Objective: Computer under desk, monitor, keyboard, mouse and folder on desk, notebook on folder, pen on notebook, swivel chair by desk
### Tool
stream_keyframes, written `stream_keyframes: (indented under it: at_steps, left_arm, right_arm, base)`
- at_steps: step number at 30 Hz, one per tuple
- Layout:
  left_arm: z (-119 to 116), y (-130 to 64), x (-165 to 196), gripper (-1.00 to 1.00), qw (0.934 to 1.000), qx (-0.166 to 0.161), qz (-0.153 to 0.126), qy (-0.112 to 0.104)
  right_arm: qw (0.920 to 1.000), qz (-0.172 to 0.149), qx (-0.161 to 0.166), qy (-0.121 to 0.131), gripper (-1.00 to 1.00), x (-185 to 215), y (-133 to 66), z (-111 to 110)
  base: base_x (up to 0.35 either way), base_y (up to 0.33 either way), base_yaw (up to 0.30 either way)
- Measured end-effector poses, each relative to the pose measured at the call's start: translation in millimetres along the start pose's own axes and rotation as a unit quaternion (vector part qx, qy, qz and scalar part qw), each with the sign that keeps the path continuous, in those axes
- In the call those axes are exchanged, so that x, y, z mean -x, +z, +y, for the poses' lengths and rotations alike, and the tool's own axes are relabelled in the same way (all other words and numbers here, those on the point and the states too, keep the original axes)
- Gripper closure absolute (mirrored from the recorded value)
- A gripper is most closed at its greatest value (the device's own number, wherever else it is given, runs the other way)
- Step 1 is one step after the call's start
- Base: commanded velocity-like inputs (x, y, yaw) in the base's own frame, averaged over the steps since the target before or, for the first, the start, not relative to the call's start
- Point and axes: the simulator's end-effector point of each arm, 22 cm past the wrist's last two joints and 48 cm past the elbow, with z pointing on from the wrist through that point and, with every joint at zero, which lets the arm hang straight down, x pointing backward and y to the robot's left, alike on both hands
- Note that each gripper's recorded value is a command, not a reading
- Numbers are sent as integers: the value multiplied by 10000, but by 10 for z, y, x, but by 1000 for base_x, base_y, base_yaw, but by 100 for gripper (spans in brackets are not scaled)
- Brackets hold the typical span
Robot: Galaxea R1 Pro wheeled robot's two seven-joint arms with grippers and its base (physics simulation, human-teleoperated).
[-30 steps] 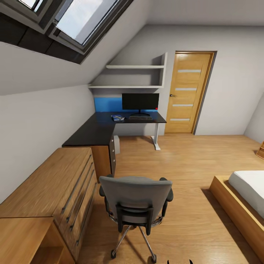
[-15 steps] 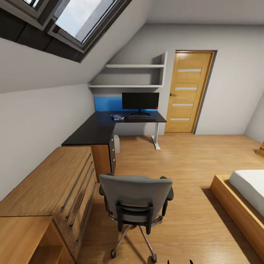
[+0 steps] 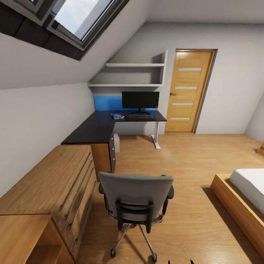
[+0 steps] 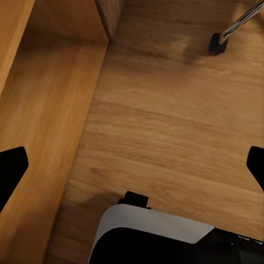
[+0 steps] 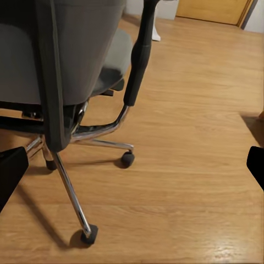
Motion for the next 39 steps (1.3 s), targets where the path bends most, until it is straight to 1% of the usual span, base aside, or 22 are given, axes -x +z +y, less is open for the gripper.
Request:
stream_keyframes:
  at_steps: [8, 12, 13, 14, 16, 17, 18, 21, 22, 23, 26, 27, 30, 31, 32, 37, 39]
  left_arm:
    - [-33, 100, -49, -100, 10000, -12, -15, -18]
    - [-4, 161, -74, -100, 10000, 10, -23, -11]
    - [49, 187, -72, -100, 10000, 43, -36, 3]
    - [150, 225, -54, -100, 9999, 106, -65, 29]
    - [193, 269, -37, -100, 9999, 128, -101, 39]
    - [204, 290, -25, -100, 9998, 136, -121, 27]
    - [233, 325, 27, -100, 9997, 172, -175, -62]
    - [241, 376, 39, -100, 9994, 206, -205, -167]
    - [248, 411, 109, -100, 9991, 214, -281, -243]
    - [262, 438, 146, -100, 9988, 222, -329, -271]
    - [278, 490, 163, -100, 9986, 234, -378, -292]
    - [384, 531, 211, -100, 9982, 293, -439, -279]
    - [504, 599, 248, -100, 9977, 362, -511, -269]
    - [471, 611, 255, -100, 9973, 357, -524, -360]
    - [439, 619, 239, -100, 9973, 345, -516, -390]
    - [528, 703, 217, -100, 9969, 410, -544, -401]
    - [517, 729, 183, -100, 9970, 408, -517, -410]
  right_arm:
    - [10000, 12, -1, -13, -100, -115, 43, 14]
    - [10000, 12, -3, -11, -100, -172, 65, 22]
    - [10000, 13, -9, -11, -100, -187, 70, 19]
    - [10000, 13, -11, -12, -100, -201, 76, 19]
    - [10000, 13, -12, -12, -100, -230, 86, 22]
    - [10000, 13, -11, -13, -100, -245, 92, 25]
    - [10000, 13, -11, -14, -100, -259, 97, 26]
    - [10000, 12, -10, -13, -100, -303, 112, 35]
    - [10000, 12, -10, -14, -100, -318, 118, 36]
    - [10000, 11, -8, -15, -100, -333, 123, 39]
    - [10000, 11, -8, -15, -100, -378, 138, 46]
    - [10000, 11, -10, -15, -100, -393, 143, 47]
    - [10000, 10, -9, -15, -100, -439, 158, 55]
    - [10000, 11, -11, -14, -100, -455, 163, 56]
    - [10000, 10, -10, -14, -100, -470, 168, 59]
    - [10000, 9, -10, -15, -100, -549, 193, 71]
    - [10000, 9, -11, -14, -100, -581, 203, 76]
  base:
    - [0, 0, 0]
    - [0, 0, 0]
    - [0, 0, 0]
    - [0, 0, 0]
    - [0, 0, 0]
    - [0, 0, 0]
    - [0, 0, 0]
    - [0, 0, 0]
    - [0, 0, 0]
    - [0, 0, 0]
    - [0, 0, 0]
    - [0, 0, 0]
    - [0, 0, 0]
    - [0, 0, 0]
    - [0, 0, 0]
    - [0, 0, 0]
    - [0, 0, 0]
